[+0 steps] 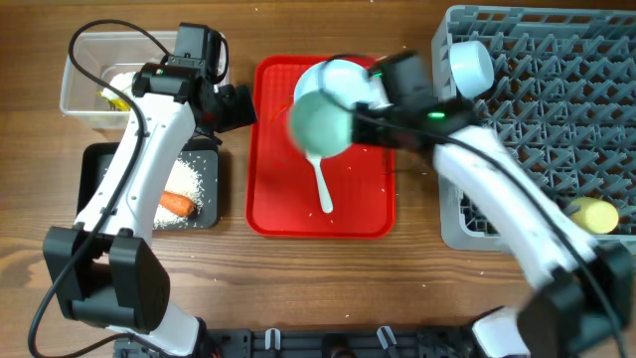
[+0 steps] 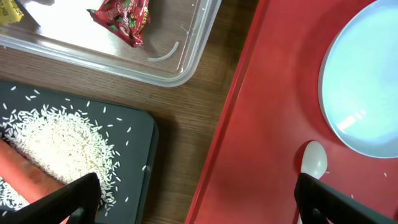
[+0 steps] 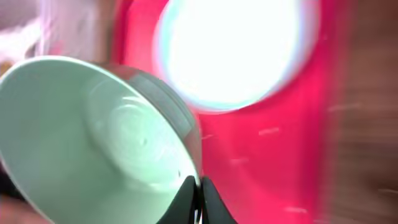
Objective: Sort waste into correct bins and load items into the dishwasher rack
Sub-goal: 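Grasp the mint-green bowl and place it in the rack with right gripper, then reach the right gripper to the light-blue plate on the red tray and grasp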
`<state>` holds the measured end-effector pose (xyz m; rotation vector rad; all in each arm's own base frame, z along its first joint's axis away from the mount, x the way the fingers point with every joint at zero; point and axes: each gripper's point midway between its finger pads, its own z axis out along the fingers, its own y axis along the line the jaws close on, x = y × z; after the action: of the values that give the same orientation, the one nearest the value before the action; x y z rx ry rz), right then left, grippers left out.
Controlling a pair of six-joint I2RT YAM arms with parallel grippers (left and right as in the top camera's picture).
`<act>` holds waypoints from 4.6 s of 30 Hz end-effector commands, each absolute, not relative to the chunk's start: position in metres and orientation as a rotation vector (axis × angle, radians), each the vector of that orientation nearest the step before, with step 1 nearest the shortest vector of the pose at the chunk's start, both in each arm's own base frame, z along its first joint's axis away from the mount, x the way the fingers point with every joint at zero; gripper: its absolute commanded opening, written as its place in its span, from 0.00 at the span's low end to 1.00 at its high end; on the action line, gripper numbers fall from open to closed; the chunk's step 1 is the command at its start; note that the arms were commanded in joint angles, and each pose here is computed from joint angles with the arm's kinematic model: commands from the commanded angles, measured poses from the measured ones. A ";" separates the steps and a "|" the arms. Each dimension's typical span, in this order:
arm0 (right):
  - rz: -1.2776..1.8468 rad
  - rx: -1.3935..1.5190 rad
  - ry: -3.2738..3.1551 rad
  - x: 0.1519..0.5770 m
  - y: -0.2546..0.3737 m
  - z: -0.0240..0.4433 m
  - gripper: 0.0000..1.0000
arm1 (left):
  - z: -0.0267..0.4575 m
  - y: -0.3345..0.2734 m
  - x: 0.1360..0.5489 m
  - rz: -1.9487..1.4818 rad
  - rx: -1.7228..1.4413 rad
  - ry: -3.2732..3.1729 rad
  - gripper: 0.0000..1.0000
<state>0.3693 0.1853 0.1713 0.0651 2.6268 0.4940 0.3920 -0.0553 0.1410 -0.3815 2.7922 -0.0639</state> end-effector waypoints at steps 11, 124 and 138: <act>-1.113 0.295 2.281 0.357 -0.091 0.250 0.04 | 0.136 -0.055 0.391 -0.065 -0.387 2.807 1.00; 0.598 0.539 2.835 0.425 0.186 0.012 0.17 | 0.136 -0.055 0.391 -0.065 -0.387 2.807 1.00; 0.580 0.541 2.828 0.429 0.185 0.005 0.11 | 0.136 -0.055 0.391 -0.065 -0.387 2.807 1.00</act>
<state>0.4284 0.1859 0.0194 0.5239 2.8096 0.5999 0.3921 -0.0553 0.1403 -0.3822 2.7936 -0.0634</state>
